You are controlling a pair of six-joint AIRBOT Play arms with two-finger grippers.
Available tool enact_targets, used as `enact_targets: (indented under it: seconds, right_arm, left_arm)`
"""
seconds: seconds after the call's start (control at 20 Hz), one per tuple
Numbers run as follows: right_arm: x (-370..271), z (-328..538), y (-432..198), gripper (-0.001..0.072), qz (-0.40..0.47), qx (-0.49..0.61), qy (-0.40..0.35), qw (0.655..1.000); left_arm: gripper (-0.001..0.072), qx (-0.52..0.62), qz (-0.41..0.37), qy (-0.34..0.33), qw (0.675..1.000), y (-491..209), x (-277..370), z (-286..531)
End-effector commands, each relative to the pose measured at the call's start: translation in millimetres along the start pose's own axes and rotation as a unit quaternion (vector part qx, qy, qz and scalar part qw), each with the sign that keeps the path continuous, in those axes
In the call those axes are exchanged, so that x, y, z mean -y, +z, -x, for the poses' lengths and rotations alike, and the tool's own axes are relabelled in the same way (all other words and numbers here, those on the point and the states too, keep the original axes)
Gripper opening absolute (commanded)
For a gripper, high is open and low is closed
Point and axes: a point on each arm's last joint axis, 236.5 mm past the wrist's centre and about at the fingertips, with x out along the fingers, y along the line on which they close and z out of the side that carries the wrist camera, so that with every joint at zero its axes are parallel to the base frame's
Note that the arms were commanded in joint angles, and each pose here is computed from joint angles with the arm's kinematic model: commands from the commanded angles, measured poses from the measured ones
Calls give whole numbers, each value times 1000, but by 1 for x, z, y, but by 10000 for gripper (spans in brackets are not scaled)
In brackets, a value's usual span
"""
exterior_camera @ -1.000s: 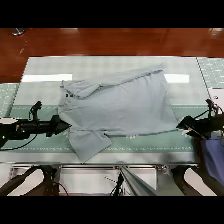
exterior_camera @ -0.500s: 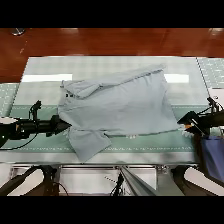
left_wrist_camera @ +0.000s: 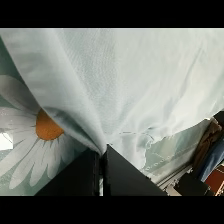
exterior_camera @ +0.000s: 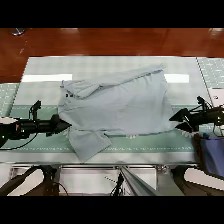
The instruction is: Fold the shirts.
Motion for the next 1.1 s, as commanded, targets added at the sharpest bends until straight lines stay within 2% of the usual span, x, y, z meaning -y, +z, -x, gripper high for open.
enact_targets:
  seconds: [0.0, 0.05, 0.1, 0.15, 0.3, 0.45, 0.55, 0.65, 0.75, 0.85, 0.95, 1.05]
  right_arm:
    - [-17, -14, 23, 604, 26, 39, -1, 999]
    - [-22, -17, 23, 488, 40, 39, -5, 998]
    - [-30, -19, 22, 162, 60, 35, -7, 998]
    - [-39, -18, 22, 28, 87, 30, -6, 996]
    - [-86, 15, 40, 28, 148, 45, 8, 988]
    - [-185, 116, 79, 28, 236, 173, 36, 956]
    - [-262, 215, 81, 27, 305, 295, 51, 904]
    - [-327, 321, 47, 27, 364, 417, 69, 830]
    - [-360, 394, -11, 28, 406, 497, 72, 763]
    - [-375, 436, -80, 28, 439, 549, 76, 707]
    - [-366, 463, -137, 28, 450, 595, 51, 664]
    - [-345, 478, -182, 28, 449, 627, 7, 636]
  left_arm:
    - [21, 1, 0, 0, 1000, 0, 0, 0]
    - [21, 1, 0, 0, 1000, 0, 0, 0]
    - [21, 1, 0, 0, 1000, 0, 0, 0]
    - [21, 1, 0, 0, 1000, 1, 0, 0]
    - [21, 15, -14, -13, 1000, 15, 15, 8]
    - [20, 103, -99, -135, 981, 78, 129, 65]
    - [20, 205, -201, -199, 937, 111, 230, 142]
    - [20, 309, -313, -204, 875, 112, 319, 225]
    - [18, 392, -360, -169, 830, 96, 378, 296]
    - [19, 458, -400, -83, 790, 70, 404, 349]
    - [19, 518, -437, -11, 735, 32, 420, 395]
    - [19, 569, -457, 42, 683, -12, 426, 430]
